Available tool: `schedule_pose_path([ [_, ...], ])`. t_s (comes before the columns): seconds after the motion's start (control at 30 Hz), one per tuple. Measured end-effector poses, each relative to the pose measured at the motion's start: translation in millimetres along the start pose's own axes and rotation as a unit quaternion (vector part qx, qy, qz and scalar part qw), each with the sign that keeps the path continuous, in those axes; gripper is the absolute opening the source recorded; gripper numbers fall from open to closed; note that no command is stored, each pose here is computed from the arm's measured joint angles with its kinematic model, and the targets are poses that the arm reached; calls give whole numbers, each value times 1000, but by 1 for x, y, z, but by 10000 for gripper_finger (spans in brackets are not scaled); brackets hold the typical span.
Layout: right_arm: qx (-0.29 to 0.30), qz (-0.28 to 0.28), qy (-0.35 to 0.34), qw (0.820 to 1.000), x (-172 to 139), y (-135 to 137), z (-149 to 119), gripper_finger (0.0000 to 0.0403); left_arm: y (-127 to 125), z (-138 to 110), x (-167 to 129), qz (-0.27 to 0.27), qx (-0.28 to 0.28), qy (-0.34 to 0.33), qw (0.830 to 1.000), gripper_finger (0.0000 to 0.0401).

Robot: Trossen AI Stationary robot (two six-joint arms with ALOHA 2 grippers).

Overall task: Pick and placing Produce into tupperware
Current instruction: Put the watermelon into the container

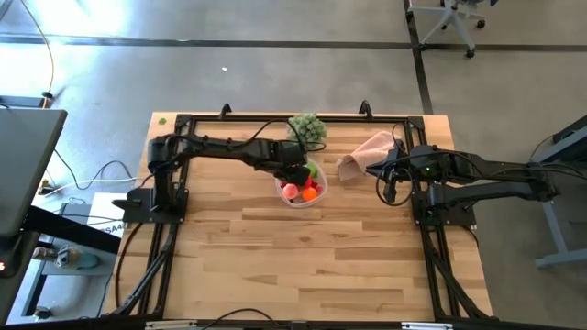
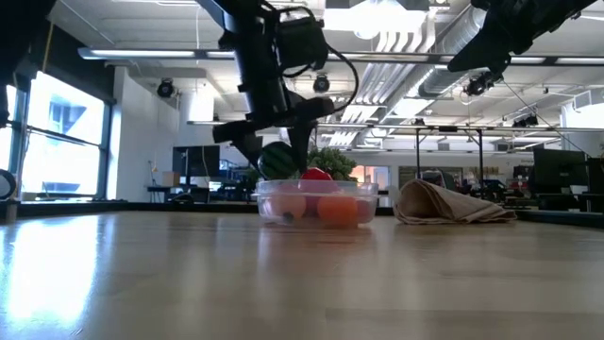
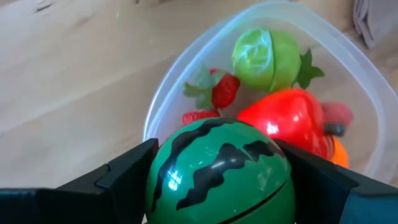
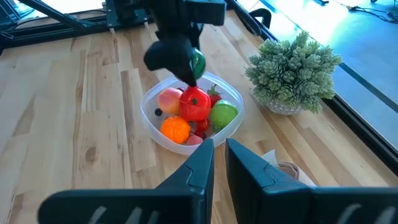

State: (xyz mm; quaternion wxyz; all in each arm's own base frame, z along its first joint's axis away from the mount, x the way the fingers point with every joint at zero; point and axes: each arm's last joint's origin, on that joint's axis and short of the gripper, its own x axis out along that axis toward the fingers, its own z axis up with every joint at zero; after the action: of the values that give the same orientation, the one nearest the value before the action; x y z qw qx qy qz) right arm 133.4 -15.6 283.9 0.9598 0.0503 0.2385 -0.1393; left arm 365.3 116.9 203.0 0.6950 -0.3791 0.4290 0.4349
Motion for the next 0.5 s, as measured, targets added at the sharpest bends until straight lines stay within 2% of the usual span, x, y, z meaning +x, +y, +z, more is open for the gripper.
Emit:
schedule_pose_path([
  [0.3,0,0,0,1000,0,0,0,30,0,2,21,6,-5,11,1000,296],
  [0.5,0,0,0,1000,0,0,0,30,1,3,21,4,-6,17,1000,296],
])
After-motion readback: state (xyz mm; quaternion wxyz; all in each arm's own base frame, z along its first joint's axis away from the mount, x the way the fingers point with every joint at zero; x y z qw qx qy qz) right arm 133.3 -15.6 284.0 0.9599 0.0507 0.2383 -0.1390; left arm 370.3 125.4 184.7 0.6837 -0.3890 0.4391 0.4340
